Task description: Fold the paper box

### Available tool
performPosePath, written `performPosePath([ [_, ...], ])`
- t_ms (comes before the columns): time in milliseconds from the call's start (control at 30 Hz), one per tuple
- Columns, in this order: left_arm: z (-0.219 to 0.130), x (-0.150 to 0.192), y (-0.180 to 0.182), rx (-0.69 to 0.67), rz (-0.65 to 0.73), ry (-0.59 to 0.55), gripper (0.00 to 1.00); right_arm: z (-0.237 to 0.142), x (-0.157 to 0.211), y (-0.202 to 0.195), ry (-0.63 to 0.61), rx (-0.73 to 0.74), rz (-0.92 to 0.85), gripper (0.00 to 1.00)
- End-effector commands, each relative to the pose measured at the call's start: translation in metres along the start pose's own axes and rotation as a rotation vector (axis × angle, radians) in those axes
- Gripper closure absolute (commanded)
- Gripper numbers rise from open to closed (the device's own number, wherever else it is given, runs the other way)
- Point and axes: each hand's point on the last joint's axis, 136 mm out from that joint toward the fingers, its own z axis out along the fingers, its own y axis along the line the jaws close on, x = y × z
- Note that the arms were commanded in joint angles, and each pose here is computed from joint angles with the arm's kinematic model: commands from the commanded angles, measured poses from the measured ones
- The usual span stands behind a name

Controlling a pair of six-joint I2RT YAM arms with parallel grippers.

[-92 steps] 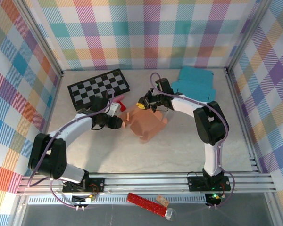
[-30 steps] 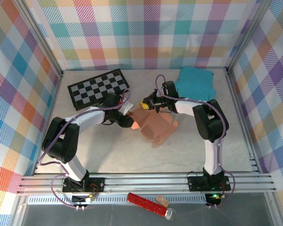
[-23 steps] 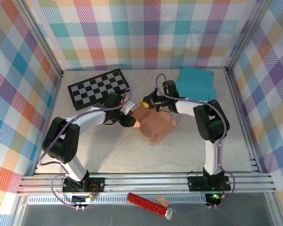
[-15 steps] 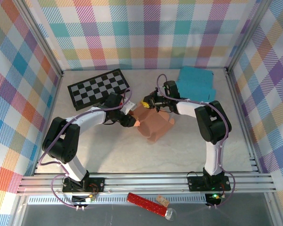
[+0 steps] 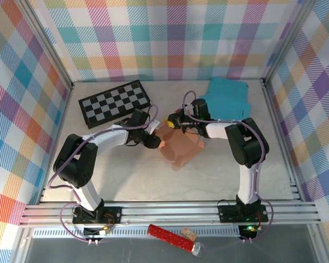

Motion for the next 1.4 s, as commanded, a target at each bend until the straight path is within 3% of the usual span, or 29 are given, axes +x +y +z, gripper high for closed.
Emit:
performPosePath([
  [0, 0.002, -0.013, 0.005, -0.061, -0.048, -0.053, 0.59, -0.004, -0.001, 0.011, -0.024, -0.044, -0.029, 1.0],
  [833, 0.017, -0.017, 0.012, -0.195, -0.289, -0.197, 0.63, -0.001, 0.01, 0.004, -0.1, -0.113, -0.057, 1.0],
  [1367, 0.024, -0.02, 0.012, -0.273, -0.353, -0.221, 0.8, 0.001, 0.015, -0.009, -0.129, -0.104, -0.01, 1.0],
])
